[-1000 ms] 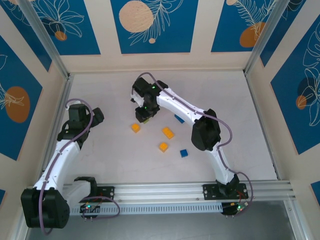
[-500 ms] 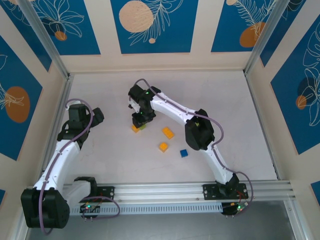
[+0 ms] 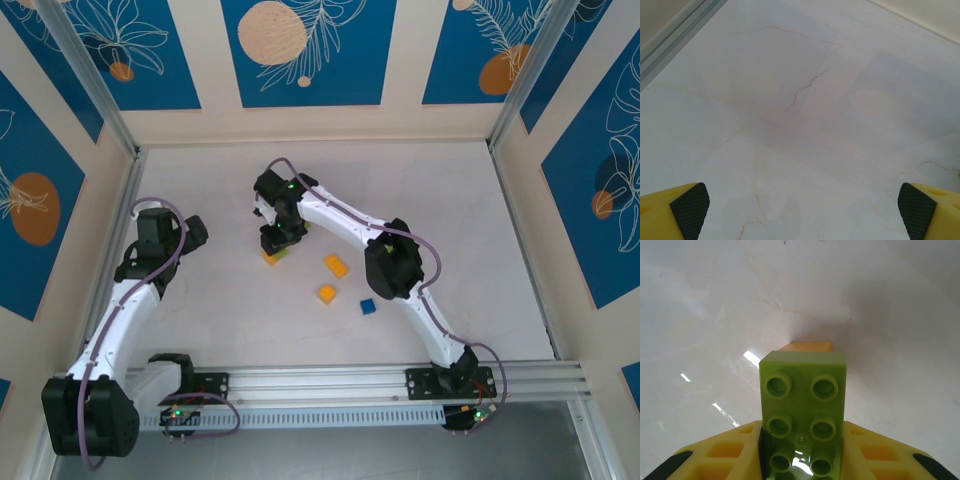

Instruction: Assemble a carrot with lego

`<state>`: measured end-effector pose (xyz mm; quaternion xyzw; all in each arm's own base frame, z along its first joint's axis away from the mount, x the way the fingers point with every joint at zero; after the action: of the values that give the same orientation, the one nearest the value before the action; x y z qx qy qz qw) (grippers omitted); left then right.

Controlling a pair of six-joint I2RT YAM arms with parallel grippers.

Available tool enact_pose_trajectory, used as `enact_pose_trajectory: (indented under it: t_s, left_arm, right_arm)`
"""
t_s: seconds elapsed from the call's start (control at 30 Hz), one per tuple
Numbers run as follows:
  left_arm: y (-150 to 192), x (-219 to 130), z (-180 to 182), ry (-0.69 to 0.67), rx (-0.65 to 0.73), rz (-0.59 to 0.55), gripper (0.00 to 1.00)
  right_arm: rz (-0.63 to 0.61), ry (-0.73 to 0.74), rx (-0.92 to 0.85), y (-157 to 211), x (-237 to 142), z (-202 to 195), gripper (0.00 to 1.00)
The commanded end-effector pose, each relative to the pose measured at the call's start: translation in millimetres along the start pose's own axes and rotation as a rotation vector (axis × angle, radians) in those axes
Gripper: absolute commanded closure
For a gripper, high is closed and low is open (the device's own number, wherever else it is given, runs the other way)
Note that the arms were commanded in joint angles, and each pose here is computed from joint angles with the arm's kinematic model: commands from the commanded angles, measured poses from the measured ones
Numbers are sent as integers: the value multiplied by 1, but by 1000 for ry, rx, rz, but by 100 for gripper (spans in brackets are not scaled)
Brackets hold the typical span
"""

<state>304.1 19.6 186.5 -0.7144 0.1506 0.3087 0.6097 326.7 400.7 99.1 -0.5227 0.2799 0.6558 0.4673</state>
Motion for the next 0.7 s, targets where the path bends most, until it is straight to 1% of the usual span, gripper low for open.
enact_pose_trajectory:
  t_s: [0.0,0.67]
  left_arm:
    - [-8,-5,2,-1,-18,-23,1]
    - [-9,-6,2,0,-19,-28,1]
  right_arm:
    - [21,-45,13,0,4,10,64]
    - [58,-32,-18,5,22,12,64]
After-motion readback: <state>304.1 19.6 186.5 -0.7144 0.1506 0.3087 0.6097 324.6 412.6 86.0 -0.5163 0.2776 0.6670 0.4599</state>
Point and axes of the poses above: each hand's point on the last joint's axis, 136 mm out from that joint toward the fingers, its own x axis out along the fingers, its own z axis along the line the jaws close on, y = z × x, the point moved 2 cm from there along -x, back along the fingers, and after that the axes turned 12 degrees about x, right-handed, at the moved point
